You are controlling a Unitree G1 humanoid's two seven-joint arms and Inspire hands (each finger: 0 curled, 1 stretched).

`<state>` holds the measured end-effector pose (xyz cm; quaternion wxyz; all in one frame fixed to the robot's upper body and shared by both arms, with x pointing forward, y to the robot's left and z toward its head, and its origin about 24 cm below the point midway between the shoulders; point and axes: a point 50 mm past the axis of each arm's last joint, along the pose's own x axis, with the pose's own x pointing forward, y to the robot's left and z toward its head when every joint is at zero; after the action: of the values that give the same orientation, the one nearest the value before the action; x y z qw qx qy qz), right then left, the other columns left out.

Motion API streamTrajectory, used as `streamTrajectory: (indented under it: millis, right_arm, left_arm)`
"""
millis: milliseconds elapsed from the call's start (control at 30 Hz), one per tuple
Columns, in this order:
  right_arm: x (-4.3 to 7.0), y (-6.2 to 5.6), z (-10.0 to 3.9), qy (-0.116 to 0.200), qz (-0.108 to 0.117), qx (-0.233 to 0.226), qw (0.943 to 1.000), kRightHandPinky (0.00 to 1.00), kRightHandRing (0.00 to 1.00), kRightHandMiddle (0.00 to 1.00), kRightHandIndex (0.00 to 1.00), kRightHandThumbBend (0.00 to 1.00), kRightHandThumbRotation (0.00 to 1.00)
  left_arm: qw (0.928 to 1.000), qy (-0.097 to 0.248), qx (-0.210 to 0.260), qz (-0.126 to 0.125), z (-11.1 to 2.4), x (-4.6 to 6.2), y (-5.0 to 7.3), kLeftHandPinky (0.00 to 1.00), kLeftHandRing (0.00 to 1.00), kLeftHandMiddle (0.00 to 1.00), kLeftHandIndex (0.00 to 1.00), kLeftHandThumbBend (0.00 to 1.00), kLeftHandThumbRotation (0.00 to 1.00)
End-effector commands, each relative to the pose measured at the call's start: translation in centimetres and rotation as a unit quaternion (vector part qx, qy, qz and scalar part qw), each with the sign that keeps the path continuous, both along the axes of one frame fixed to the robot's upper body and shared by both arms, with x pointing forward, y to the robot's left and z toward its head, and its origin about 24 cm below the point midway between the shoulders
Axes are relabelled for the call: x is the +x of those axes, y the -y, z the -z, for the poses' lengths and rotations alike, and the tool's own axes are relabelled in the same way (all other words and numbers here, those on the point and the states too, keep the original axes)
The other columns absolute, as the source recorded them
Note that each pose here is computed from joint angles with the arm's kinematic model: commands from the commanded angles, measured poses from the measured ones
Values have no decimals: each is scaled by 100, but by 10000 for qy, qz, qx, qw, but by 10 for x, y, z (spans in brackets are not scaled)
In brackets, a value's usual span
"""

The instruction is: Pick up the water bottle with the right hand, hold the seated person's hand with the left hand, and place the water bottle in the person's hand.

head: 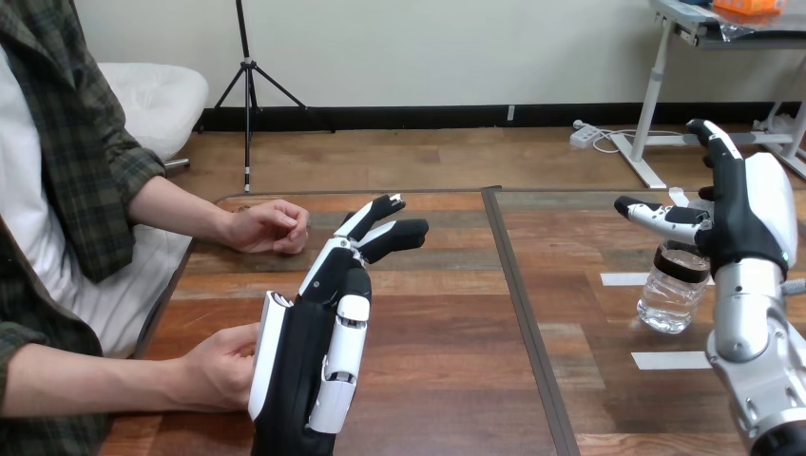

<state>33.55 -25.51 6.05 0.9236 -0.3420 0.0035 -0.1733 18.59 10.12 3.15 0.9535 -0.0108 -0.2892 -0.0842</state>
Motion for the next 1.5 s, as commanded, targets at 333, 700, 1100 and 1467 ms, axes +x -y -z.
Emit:
streamTrajectory:
  millis: [333,700,1100,1467]
  right_arm:
    - [6,-4,-2,234,60,163,9996,80,91,94,91,63,0]
    - [7,-5,0,132,-5,166,9998,78,91,94,89,63,0]
    - [8,-5,1,47,-54,70,10000,78,91,93,88,65,0]
    - [9,-2,1,-73,-22,11,10000,78,91,92,88,67,0]
  left_arm:
    - [9994,328,-126,-26,-12,7,1,100,75,76,84,0,100]
    - [9992,367,-113,-104,-11,7,1,100,74,75,84,0,100]
    - [9994,315,-105,-76,-12,6,1,100,74,75,84,0,100]
    - [9995,302,-115,-59,-13,6,2,100,74,75,84,0,100]
